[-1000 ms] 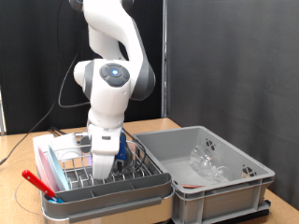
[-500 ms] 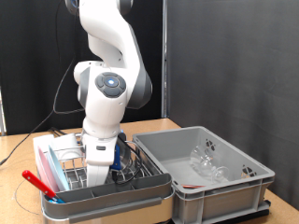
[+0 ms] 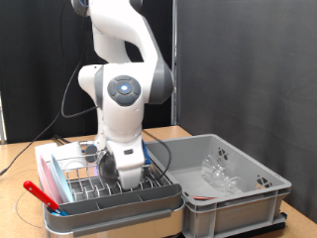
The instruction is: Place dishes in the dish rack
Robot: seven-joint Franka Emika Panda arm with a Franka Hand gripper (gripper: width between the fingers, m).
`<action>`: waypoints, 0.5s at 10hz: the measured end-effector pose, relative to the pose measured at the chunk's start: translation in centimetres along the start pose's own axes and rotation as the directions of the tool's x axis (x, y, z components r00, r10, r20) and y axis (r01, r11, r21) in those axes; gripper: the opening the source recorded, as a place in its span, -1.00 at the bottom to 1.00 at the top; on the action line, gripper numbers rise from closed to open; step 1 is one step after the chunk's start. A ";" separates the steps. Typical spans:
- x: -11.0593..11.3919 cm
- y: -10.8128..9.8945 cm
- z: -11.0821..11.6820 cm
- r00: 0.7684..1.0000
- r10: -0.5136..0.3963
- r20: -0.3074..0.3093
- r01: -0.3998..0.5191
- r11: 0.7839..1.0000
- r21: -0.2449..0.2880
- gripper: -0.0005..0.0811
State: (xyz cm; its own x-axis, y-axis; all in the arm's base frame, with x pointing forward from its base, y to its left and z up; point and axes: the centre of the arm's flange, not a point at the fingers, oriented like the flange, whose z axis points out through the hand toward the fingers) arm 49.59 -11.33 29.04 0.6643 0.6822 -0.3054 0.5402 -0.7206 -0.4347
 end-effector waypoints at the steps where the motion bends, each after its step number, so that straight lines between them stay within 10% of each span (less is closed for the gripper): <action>1: 0.2 -1.5 0.1 0.999 -0.042 0.023 0.040 0.998 0.045 0.98; 5: 0.0 -5.7 1.9 0.993 -0.083 0.085 0.076 0.994 0.080 0.98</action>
State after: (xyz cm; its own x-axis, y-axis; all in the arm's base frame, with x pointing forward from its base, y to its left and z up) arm 45.50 -7.02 29.89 0.5709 0.7476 -0.3392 0.5463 -0.6544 -0.5228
